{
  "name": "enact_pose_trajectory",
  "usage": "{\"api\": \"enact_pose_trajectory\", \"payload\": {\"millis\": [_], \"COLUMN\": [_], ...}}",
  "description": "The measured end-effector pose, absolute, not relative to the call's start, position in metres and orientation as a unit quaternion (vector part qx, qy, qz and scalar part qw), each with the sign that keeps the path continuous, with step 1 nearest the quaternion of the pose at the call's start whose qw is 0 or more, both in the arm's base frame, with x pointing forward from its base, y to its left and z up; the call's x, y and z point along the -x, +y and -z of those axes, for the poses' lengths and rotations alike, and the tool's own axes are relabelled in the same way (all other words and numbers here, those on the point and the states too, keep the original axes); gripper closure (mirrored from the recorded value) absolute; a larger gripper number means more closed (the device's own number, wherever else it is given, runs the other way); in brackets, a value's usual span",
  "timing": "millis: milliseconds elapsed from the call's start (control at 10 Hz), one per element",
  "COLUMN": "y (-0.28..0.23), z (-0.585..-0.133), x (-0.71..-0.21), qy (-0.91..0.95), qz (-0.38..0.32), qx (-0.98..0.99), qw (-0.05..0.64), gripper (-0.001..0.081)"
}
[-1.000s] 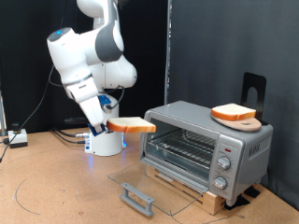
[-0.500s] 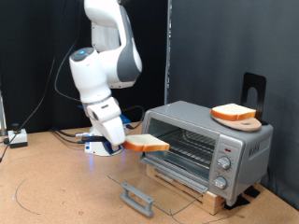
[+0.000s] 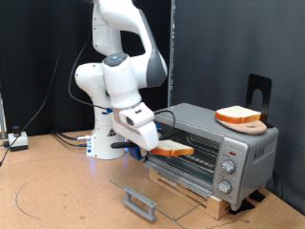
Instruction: Make a piece of toast with the oven
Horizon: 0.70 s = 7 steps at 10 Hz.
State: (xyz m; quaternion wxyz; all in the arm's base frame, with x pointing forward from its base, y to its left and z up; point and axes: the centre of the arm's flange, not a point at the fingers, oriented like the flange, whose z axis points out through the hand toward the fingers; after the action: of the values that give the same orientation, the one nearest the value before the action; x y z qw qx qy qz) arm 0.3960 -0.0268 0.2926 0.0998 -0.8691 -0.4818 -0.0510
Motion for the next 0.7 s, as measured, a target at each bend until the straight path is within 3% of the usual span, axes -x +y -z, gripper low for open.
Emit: {"api": "enact_pose_trajectory", "payload": {"millis": [700], "y": [0.049], "z": [-0.295], "x": [-0.398], "qy": [-0.521], "qz": [0.044], "qx": [0.849], "qw": [0.076], "gripper": [0.041]}}
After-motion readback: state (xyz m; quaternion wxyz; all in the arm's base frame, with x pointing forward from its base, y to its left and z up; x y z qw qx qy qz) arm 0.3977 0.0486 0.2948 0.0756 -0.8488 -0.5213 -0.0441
